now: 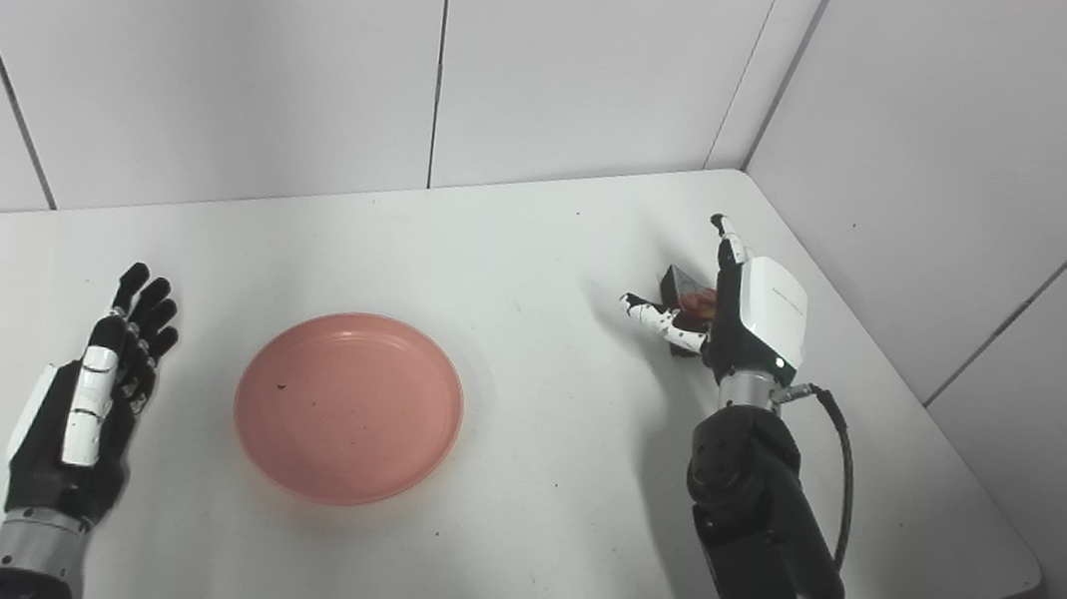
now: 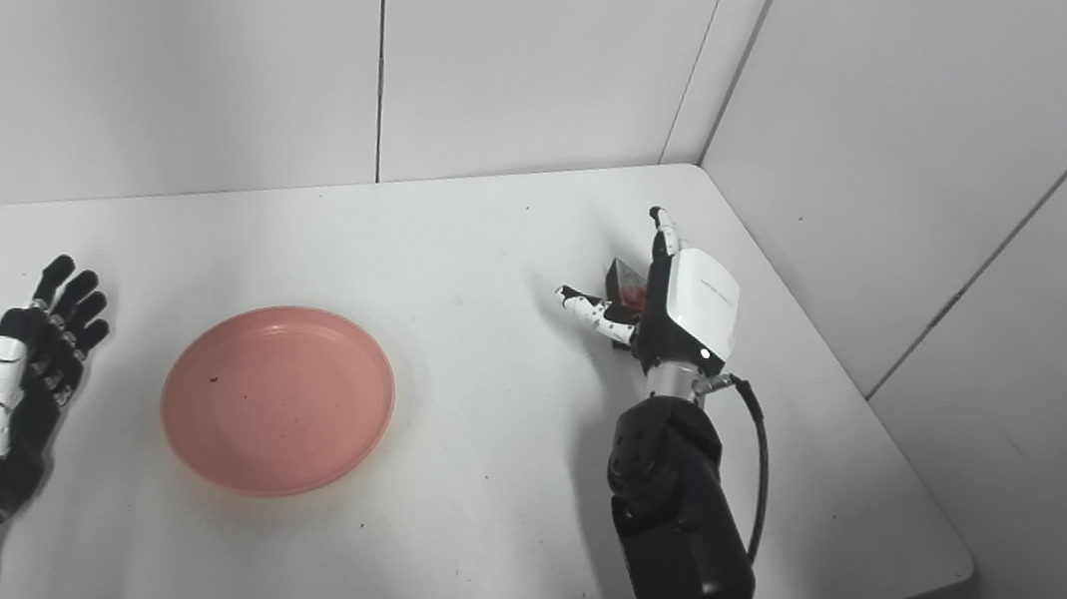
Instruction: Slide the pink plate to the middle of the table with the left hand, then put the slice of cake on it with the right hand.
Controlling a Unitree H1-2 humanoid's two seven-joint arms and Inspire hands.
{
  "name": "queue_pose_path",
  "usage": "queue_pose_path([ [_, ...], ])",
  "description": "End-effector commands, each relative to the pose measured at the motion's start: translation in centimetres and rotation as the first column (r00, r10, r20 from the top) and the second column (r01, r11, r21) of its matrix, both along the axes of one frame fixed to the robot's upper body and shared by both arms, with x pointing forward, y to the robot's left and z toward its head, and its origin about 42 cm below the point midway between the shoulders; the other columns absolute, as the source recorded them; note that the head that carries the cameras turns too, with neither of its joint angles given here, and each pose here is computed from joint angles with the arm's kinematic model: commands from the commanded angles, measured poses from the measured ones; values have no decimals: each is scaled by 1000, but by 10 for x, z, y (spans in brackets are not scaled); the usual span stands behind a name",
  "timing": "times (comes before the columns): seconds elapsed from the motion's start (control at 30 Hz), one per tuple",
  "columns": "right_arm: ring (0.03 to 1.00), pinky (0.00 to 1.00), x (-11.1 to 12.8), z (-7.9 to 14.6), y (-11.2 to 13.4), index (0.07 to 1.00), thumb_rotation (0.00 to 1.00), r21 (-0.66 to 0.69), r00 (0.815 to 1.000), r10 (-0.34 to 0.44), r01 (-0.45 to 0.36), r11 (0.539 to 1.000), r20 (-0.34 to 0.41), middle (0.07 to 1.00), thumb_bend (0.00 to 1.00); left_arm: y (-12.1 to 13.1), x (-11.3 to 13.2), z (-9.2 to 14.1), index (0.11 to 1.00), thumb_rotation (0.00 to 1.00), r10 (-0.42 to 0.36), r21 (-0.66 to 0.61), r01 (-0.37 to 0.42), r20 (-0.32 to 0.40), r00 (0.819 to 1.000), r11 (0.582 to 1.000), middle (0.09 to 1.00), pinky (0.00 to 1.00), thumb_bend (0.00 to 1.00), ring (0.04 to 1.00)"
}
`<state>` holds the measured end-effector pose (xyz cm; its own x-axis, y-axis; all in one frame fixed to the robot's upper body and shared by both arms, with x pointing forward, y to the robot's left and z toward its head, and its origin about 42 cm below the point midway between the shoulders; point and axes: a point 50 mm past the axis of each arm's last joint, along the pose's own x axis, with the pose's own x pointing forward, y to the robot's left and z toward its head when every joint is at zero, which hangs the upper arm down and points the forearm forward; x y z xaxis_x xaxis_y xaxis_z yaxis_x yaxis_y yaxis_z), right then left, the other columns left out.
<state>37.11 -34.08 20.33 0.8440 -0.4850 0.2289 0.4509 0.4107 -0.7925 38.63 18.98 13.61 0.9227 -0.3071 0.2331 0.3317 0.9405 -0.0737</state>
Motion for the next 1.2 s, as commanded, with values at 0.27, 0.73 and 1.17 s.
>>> queue_pose_path([
  [0.27, 839, 746, 5, 10, -13, 879, 327, -70, 998, -52, 53, 996, 22, 878, 717, 14, -18, -32, 1000, 966, 7, -12, -8, -91, 996, 1000, 1000, 1000, 609, 1000],
  [0.73, 374, 285, 7, 1, -20, 855, 2, 2, 996, -82, 82, 997, -15, 531, 547, 12, -22, -30, 1000, 959, 3, -2, -3, -83, 997, 1000, 1000, 1000, 628, 1000],
  [1.17, 418, 362, 4, 0, -17, 711, 0, 72, 996, -72, 69, 995, 49, 545, 515, 14, -22, -29, 1000, 975, 4, 4, -3, -83, 997, 1000, 1000, 1000, 606, 1000],
])
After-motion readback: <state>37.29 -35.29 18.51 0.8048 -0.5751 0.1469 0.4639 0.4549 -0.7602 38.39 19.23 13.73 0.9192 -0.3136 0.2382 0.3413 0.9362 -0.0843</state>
